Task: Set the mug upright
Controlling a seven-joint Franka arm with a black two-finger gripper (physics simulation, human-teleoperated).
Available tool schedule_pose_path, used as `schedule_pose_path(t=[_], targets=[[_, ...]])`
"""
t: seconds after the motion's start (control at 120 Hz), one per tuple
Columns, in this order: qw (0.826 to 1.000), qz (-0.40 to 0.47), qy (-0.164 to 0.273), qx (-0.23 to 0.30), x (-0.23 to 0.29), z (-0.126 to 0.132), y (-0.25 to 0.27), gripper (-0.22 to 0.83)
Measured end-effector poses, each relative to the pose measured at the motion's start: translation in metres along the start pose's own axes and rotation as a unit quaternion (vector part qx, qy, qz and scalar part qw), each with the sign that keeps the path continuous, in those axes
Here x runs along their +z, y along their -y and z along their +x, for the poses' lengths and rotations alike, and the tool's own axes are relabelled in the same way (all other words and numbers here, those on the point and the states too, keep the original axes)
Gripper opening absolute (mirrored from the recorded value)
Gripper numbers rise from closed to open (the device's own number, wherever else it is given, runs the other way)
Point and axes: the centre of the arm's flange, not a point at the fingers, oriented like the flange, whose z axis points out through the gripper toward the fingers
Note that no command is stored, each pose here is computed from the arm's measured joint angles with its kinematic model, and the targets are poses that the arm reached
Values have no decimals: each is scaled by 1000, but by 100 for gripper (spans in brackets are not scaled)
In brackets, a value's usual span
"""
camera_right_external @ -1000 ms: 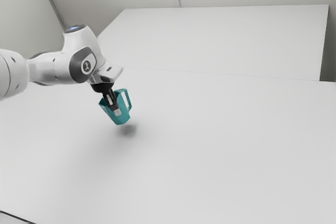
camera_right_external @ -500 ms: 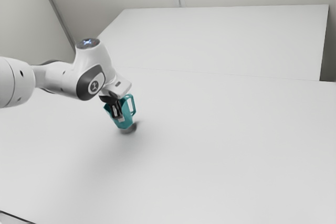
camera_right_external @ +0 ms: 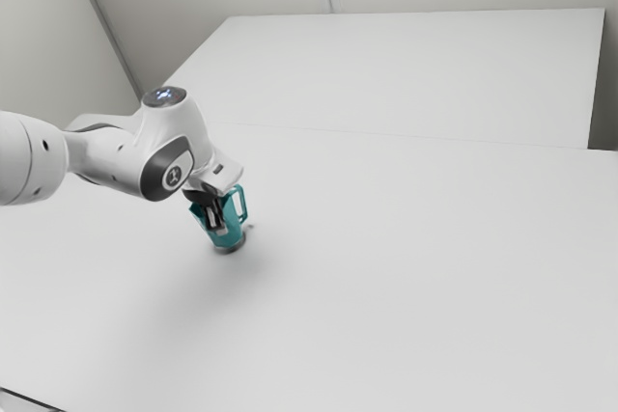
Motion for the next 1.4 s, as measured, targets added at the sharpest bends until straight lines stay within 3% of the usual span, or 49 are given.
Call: schedule_pose_path(t=[0.233, 0.883, 1.4], targets=[[1000, 3, -3, -2, 2, 3, -4, -16], [1000, 5, -9, -9, 1, 1, -2, 15], [999, 15, -33, -23, -40, 0, 2, 26]])
